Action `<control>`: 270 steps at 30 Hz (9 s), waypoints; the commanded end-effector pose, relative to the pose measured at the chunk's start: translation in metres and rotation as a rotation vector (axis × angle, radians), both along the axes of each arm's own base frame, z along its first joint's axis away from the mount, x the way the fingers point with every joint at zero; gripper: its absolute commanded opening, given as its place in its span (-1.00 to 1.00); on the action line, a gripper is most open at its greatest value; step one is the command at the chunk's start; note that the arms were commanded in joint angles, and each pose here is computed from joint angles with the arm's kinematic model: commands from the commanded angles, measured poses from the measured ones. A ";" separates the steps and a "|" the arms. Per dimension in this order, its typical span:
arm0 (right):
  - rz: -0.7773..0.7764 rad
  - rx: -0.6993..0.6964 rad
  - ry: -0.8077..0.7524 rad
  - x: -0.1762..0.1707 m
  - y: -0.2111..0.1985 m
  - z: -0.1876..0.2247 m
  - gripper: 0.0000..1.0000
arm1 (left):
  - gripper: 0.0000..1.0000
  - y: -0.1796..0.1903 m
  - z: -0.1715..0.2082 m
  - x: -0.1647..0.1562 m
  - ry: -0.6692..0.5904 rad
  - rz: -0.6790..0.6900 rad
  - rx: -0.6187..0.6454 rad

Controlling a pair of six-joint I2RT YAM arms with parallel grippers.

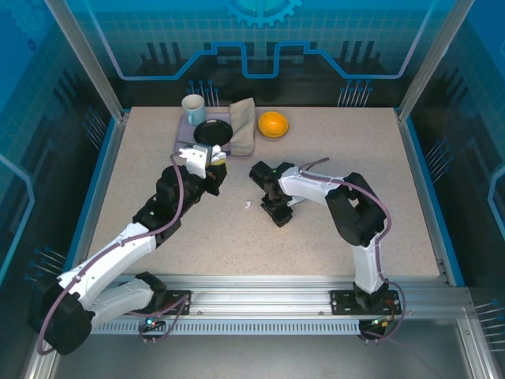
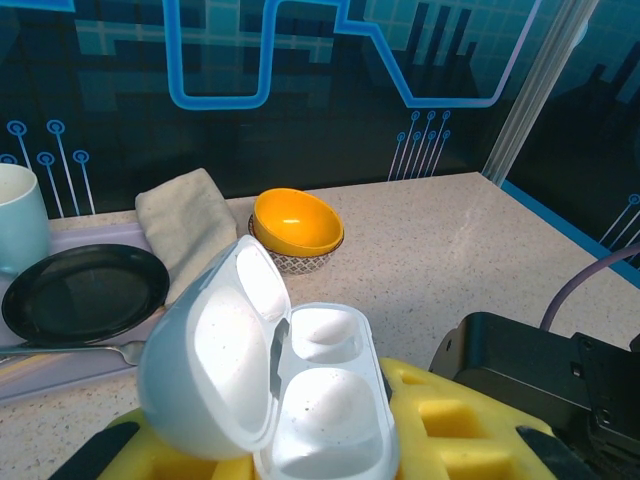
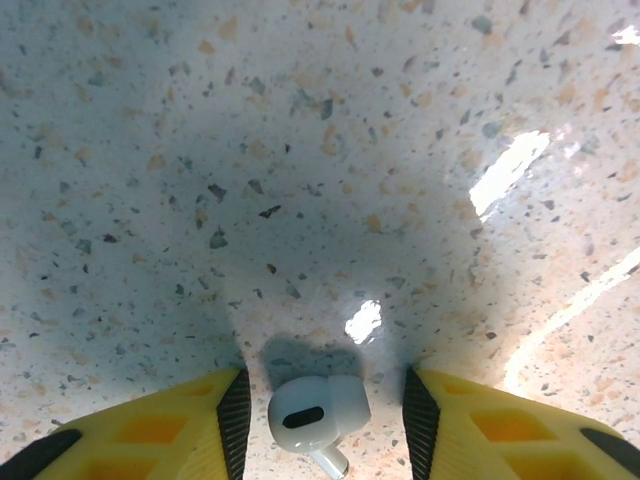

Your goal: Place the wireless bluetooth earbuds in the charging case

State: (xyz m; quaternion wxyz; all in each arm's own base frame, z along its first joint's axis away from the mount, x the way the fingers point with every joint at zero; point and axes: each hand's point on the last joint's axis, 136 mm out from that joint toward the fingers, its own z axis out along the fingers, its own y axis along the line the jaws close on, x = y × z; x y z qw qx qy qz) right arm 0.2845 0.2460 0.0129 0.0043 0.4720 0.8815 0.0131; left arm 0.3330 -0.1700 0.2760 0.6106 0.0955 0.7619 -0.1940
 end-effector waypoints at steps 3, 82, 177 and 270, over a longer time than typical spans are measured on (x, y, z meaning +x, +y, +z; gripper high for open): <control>0.020 -0.041 0.041 -0.001 -0.009 -0.015 -0.12 | -1.00 0.005 0.022 0.004 -0.056 0.028 -0.027; 0.607 -0.029 -0.619 0.044 -0.025 0.132 -0.59 | -1.00 -0.009 0.010 -0.012 -0.031 -0.100 -0.012; 0.790 0.234 -1.662 -0.001 0.063 0.415 -0.62 | -1.00 -0.104 0.131 -0.036 -0.352 -0.512 0.040; 0.725 -0.184 -0.060 0.056 0.084 0.026 0.27 | -1.00 0.034 0.108 -0.045 -0.408 -0.004 -0.030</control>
